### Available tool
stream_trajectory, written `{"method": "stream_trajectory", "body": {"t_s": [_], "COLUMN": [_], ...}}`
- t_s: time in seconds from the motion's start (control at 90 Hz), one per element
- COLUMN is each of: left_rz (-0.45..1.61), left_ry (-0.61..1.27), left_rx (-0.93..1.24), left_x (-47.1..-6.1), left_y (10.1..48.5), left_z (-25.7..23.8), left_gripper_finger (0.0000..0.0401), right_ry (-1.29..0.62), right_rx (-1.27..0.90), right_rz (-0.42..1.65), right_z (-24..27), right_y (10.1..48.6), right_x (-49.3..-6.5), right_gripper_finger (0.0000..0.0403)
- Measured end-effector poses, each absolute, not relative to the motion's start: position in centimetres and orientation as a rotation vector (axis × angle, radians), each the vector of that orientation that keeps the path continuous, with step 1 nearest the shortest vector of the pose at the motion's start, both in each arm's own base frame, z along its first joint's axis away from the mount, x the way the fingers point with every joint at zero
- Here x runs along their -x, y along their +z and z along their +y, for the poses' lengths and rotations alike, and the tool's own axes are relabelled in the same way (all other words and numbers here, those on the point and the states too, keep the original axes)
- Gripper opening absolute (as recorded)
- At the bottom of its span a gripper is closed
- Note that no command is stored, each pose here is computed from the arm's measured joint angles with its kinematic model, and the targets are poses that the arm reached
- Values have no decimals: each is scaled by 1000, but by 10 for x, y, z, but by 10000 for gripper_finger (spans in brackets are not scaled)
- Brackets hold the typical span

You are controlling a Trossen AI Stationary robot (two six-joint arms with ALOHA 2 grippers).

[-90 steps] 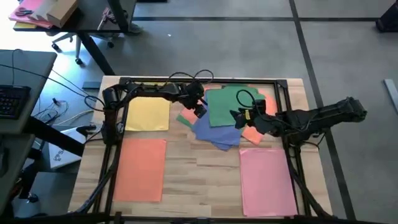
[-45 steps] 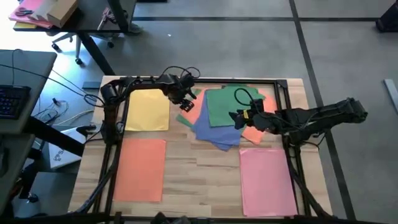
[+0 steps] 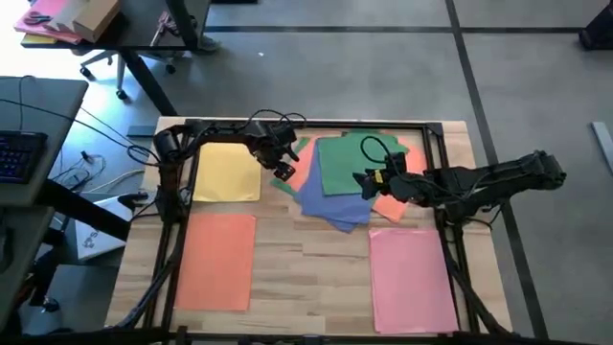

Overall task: Organize paper
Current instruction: Stack the orange paper on top of the other orange paper

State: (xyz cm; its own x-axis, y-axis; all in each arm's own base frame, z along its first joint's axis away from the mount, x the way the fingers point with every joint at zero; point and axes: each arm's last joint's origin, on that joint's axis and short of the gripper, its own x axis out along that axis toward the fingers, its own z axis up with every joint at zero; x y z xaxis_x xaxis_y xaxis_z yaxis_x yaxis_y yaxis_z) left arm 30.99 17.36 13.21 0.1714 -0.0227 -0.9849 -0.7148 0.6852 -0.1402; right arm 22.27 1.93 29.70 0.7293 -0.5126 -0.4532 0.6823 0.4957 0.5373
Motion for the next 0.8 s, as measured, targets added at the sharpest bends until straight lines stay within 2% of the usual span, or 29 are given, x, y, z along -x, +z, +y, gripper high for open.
{"method": "stream_trajectory", "body": {"t_s": [0.578, 0.8], "left_rz": [1265, 1243], "left_ry": [477, 440], "left_rx": [670, 681], "left_x": [-326, -332], "left_y": [151, 163], "left_z": [180, 183], "left_gripper_finger": [12, 6], "right_ry": [-749, -749], "right_rx": [-755, -763], "right_rz": [233, 238], "right_z": [19, 17], "right_y": [297, 297], "right_x": [-222, -223], "right_gripper_finger": [264, 264]}}
